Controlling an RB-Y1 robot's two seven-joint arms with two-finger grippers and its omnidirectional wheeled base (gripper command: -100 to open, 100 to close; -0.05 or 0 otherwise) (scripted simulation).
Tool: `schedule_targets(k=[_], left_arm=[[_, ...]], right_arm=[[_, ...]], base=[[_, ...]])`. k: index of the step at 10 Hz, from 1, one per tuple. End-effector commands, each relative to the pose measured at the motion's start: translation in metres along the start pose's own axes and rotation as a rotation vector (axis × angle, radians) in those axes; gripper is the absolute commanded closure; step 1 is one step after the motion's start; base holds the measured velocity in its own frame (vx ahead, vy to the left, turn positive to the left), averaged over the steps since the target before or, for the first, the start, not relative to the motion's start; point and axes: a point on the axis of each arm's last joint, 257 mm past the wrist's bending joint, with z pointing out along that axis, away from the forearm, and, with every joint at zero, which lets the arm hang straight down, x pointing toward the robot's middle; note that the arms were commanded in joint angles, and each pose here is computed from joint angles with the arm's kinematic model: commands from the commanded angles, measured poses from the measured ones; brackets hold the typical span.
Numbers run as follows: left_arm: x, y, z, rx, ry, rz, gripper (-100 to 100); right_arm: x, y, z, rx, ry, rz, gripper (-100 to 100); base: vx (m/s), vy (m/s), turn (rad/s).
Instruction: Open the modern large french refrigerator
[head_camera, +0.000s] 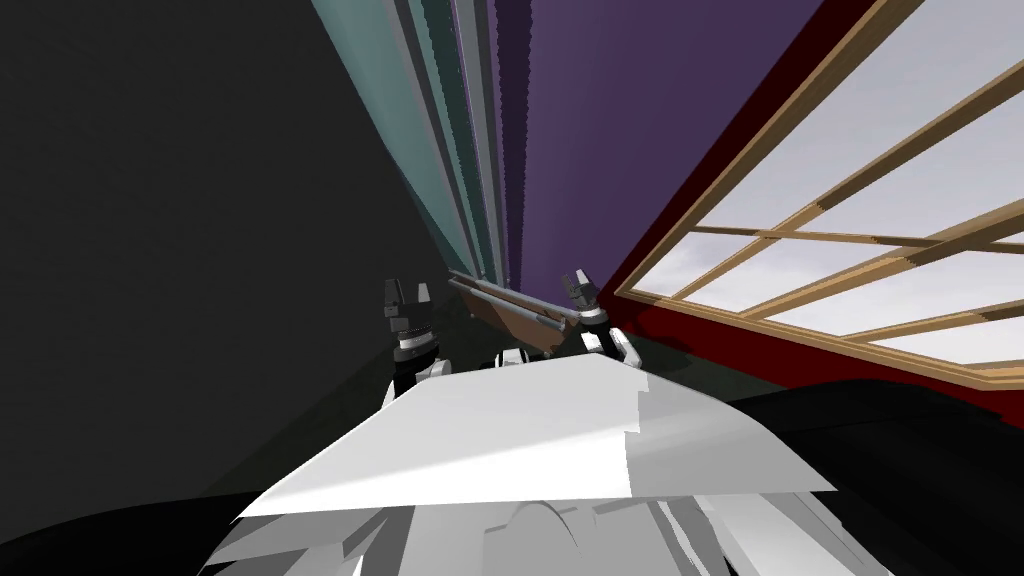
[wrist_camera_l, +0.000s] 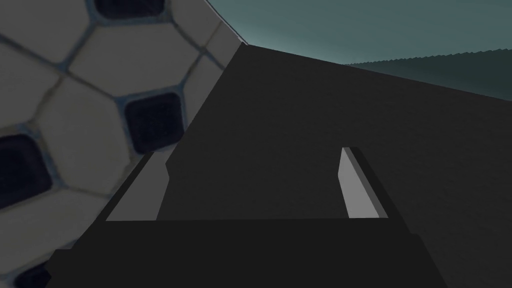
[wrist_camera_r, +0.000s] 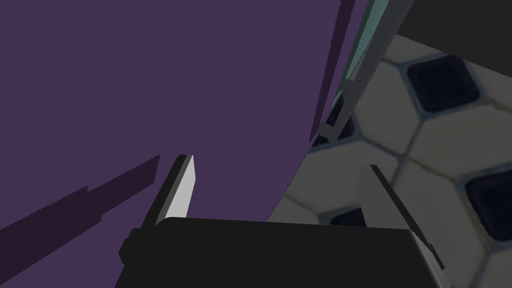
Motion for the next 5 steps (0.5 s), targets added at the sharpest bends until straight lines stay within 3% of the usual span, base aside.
schedule_targets(k=[1, 5], left_arm=[[0.000, 0.000, 0.000, 0.000, 0.000, 0.000, 0], [0.000, 0.000, 0.000, 0.000, 0.000, 0.000, 0]], right_arm=[[0.016, -0.005, -0.004, -0.009, 0.037, -0.102, -100], [0.036, -0.010, -0.010, -0.028, 0.079, -0.245, -100]], base=[[0.083, 0.096, -0.224], [0.066, 0.112, -0.151]])
